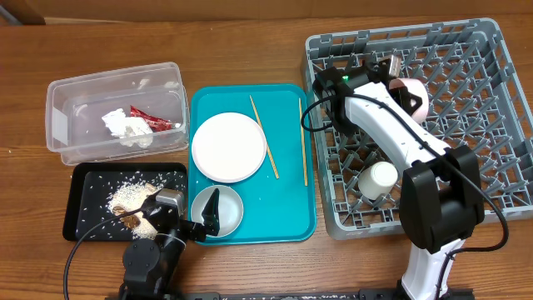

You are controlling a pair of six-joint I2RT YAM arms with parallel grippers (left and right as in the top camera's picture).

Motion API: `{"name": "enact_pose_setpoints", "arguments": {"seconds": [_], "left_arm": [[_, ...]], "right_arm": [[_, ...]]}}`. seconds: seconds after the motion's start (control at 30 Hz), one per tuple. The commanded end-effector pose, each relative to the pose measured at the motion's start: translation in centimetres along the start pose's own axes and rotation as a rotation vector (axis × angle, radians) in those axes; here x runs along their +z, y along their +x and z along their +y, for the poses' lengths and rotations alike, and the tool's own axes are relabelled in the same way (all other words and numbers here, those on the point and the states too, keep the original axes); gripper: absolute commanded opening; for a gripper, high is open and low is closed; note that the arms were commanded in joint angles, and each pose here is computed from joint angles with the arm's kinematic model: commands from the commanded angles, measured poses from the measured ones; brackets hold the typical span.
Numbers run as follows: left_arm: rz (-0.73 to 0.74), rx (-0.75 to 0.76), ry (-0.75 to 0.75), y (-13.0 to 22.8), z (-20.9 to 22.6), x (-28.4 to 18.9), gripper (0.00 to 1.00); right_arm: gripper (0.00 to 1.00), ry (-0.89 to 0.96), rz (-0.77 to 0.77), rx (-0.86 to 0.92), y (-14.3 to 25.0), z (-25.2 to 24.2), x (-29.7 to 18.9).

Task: Sort waste into correct bins and load items into the dishwasher
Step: 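Set the pink bowl on its side in the rack and release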

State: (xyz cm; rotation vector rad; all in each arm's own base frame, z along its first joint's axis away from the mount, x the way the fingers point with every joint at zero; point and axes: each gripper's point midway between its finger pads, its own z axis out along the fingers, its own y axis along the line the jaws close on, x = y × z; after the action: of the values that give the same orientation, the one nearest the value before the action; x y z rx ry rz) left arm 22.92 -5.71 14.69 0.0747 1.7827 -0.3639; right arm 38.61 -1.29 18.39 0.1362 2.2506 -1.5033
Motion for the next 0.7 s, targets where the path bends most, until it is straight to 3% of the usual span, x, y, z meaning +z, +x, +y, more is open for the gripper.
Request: {"name": "enact_pose_setpoints", "arguments": {"seconds": [0.0, 0.1, 0.27, 0.43, 0.47, 0.53, 0.57, 0.67], "left_arm": [[-0.010, 0.017, -0.001, -0.1, 0.0, 0.0, 1.00], [-0.010, 0.016, -0.001, -0.1, 0.0, 0.0, 1.00], [-0.010, 0.016, -0.001, -0.1, 0.0, 0.0, 1.00], [-0.010, 0.017, -0.001, -0.1, 0.0, 0.0, 1.00], [-0.010, 0.017, -0.001, -0.1, 0.0, 0.0, 1.00], [-0.010, 0.017, -0.001, -0.1, 0.0, 0.0, 1.00], [-0.010, 0.017, -0.001, -0.1, 0.0, 0.0, 1.00], [-0.010, 0.016, -0.001, -0.1, 0.0, 0.0, 1.00]], "right_arm": [[0.20, -0.083, 0.047, -0.005, 0.7, 1.5, -0.9], [0.33, -0.174, 0.103, 0.024, 1.4, 2.5, -1.5], [0.36, -0.319, 0.164, 0.098, 1.6, 2.7, -3.0], [0.45, -0.603, 0.214, 0.256, 0.2, 2.1, -6.9], [0.49, -0.682, 0.226, 0.280, -0.1, 2.1, -8.1], [0.71, -0.928, 0.273, 0.331, -1.0, 2.2, -12.1], [0.75, -1.037, 0.283, 0.320, -1.2, 2.4, -13.8], [0.68, -1.481, 0.259, 0.132, -1.2, 3.4, -21.3]]}}
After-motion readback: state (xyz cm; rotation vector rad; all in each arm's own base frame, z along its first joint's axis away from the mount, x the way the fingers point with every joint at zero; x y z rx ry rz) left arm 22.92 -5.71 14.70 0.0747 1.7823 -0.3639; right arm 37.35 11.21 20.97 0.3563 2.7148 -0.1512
